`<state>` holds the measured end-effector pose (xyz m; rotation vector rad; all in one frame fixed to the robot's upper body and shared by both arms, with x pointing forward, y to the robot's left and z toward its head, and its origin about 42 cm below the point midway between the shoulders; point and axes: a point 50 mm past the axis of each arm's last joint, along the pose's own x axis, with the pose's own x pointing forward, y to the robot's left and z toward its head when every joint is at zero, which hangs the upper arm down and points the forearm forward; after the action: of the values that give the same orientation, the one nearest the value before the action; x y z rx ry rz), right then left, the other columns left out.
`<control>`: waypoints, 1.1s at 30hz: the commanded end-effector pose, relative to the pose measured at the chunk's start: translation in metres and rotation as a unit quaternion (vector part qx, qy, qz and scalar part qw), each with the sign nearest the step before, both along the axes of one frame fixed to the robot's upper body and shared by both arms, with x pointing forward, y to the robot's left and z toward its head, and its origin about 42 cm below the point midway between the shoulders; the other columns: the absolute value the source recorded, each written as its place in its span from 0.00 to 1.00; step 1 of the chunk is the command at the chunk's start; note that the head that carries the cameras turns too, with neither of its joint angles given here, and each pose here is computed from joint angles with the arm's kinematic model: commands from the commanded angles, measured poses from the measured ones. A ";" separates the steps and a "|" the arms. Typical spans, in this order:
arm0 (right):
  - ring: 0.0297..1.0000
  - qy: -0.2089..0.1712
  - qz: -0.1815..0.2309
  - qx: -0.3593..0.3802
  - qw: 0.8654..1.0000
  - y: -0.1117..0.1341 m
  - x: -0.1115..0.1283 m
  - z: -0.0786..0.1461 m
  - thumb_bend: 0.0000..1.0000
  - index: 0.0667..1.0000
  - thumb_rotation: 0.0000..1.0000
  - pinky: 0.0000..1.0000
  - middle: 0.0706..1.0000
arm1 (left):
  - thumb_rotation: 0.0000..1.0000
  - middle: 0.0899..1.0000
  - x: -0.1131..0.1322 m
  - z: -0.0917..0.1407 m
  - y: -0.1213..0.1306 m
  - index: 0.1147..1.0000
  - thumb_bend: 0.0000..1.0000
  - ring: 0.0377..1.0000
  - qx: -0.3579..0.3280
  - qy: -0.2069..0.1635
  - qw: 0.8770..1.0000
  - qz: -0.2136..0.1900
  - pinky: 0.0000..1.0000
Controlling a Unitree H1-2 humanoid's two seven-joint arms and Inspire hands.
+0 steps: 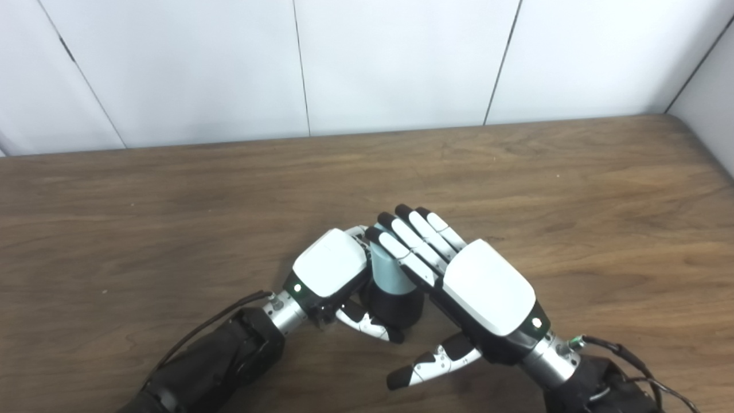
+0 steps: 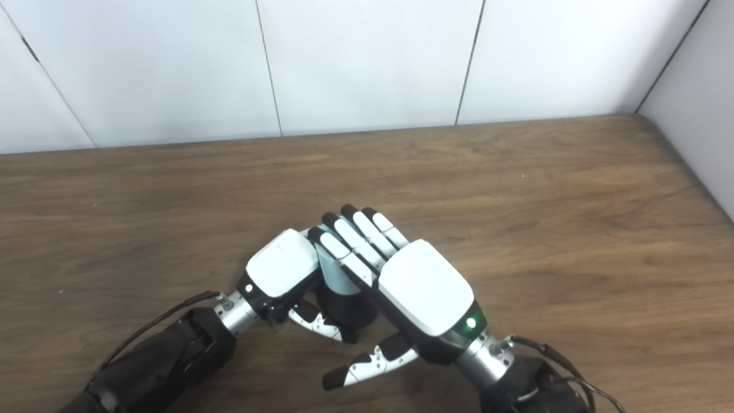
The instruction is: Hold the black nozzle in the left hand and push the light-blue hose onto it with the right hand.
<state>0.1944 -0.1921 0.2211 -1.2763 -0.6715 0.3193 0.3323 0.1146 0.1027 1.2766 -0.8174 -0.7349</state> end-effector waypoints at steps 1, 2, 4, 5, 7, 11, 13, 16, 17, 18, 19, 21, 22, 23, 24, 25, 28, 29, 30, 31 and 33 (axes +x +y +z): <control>1.00 -0.016 -0.007 0.004 1.000 0.000 0.004 0.010 0.85 1.00 0.92 1.00 1.00 | 0.00 0.38 -0.072 -0.097 0.018 0.46 0.51 0.43 0.170 0.122 0.977 -0.040 0.76; 1.00 -0.016 -0.009 0.006 1.000 -0.001 0.005 0.010 0.85 1.00 0.91 1.00 1.00 | 0.00 0.38 -0.072 -0.098 0.018 0.46 0.51 0.43 0.169 0.121 0.977 -0.040 0.75; 1.00 -0.024 -0.019 0.010 0.999 -0.001 0.007 0.013 0.86 1.00 0.92 1.00 1.00 | 0.00 0.38 -0.072 -0.099 0.017 0.46 0.51 0.43 0.170 0.118 0.977 -0.040 0.75; 1.00 -0.030 -0.022 0.013 0.999 -0.001 0.008 0.015 0.87 1.00 0.92 1.00 1.00 | 0.00 0.38 -0.072 -0.099 0.017 0.46 0.51 0.43 0.171 0.118 0.977 -0.040 0.75; 1.00 -0.037 -0.025 0.018 0.999 -0.002 0.010 0.018 0.87 1.00 0.94 1.00 1.00 | 0.00 0.38 -0.071 -0.100 0.016 0.46 0.51 0.43 0.175 0.120 0.976 -0.040 0.75; 1.00 -0.101 -0.010 0.070 0.992 -0.006 0.014 0.021 0.86 1.00 0.94 1.00 1.00 | 0.00 0.38 -0.070 -0.099 0.016 0.47 0.51 0.44 0.173 0.121 0.977 -0.039 0.76; 1.00 -0.150 0.001 0.115 0.982 -0.010 0.017 0.019 0.85 0.96 0.93 0.97 0.98 | 0.00 0.38 -0.070 -0.100 0.016 0.47 0.51 0.44 0.177 0.119 0.976 -0.037 0.77; 1.00 -0.187 0.000 0.144 0.972 -0.019 0.023 0.010 0.85 0.97 0.97 0.99 0.99 | 0.00 0.38 -0.068 -0.101 0.017 0.46 0.51 0.44 0.179 0.120 0.976 -0.038 0.77; 1.00 -0.193 -0.002 0.147 0.970 -0.024 0.025 0.006 0.84 0.99 0.99 0.98 0.99 | 0.00 0.38 -0.068 -0.101 0.017 0.46 0.51 0.44 0.178 0.121 0.976 -0.038 0.77; 1.00 -0.196 -0.004 0.149 0.969 -0.027 0.026 0.004 0.84 0.99 1.00 0.97 1.00 | 0.00 0.38 -0.067 -0.101 0.018 0.46 0.51 0.44 0.178 0.121 0.976 -0.039 0.76; 1.00 -0.200 -0.007 0.150 0.968 -0.030 0.027 0.002 0.83 1.00 1.00 0.97 1.00 | 0.00 0.38 -0.067 -0.101 0.018 0.46 0.51 0.44 0.180 0.121 0.975 -0.039 0.77; 1.00 -0.209 -0.010 0.153 0.966 -0.034 0.028 -0.001 0.83 1.00 1.00 0.99 1.00 | 0.00 0.38 -0.067 -0.101 0.018 0.47 0.51 0.45 0.181 0.120 0.975 -0.038 0.77; 1.00 -0.216 -0.012 0.155 0.964 -0.036 0.029 -0.001 0.83 1.00 1.00 0.99 1.00 | 0.00 0.38 -0.067 -0.101 0.018 0.47 0.51 0.45 0.180 0.121 0.975 -0.037 0.77; 1.00 -0.221 -0.013 0.156 0.963 -0.037 0.029 -0.002 0.82 1.00 1.00 1.00 1.00 | 0.00 0.37 -0.067 -0.100 0.018 0.47 0.51 0.44 0.180 0.121 0.976 -0.036 0.77; 1.00 -0.223 -0.013 0.157 0.962 -0.038 0.029 -0.002 0.82 1.00 1.00 1.00 1.00 | 0.00 0.37 -0.067 -0.100 0.019 0.46 0.51 0.44 0.179 0.122 0.976 -0.035 0.77; 1.00 -0.222 -0.011 0.161 0.962 -0.038 0.028 -0.001 0.82 1.00 1.00 1.00 1.00 | 0.00 0.37 -0.067 -0.101 0.019 0.46 0.51 0.44 0.176 0.121 0.976 -0.034 0.77; 1.00 -0.220 -0.007 0.172 0.960 -0.039 0.026 0.000 0.82 1.00 1.00 1.00 1.00 | 0.00 0.38 -0.068 -0.101 0.019 0.46 0.51 0.42 0.171 0.121 0.977 -0.034 0.75; 1.00 -0.220 -0.007 0.174 0.960 -0.039 0.026 0.000 0.82 1.00 1.00 1.00 1.00 | 0.00 0.38 -0.068 -0.101 0.019 0.46 0.51 0.42 0.172 0.121 0.977 -0.034 0.75; 1.00 -0.215 -0.008 0.180 0.960 -0.039 0.025 0.001 0.82 1.00 1.00 1.00 1.00 | 0.00 0.37 -0.068 -0.101 0.019 0.46 0.51 0.42 0.174 0.121 0.977 -0.034 0.75; 1.00 -0.209 -0.009 0.188 0.960 -0.039 0.024 0.001 0.82 1.00 1.00 1.00 1.00 | 0.00 0.38 -0.068 -0.101 0.019 0.46 0.51 0.43 0.173 0.123 0.977 -0.034 0.76; 1.00 -0.198 -0.011 0.204 0.959 -0.039 0.024 0.003 0.83 1.00 0.99 1.00 1.00 | 0.00 0.38 -0.068 -0.101 0.019 0.46 0.51 0.43 0.171 0.124 0.977 -0.034 0.76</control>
<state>0.2206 -0.2310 0.2087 -1.0114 -0.9519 -0.0726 0.3356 0.1114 0.1020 1.2725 -0.8241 -0.7460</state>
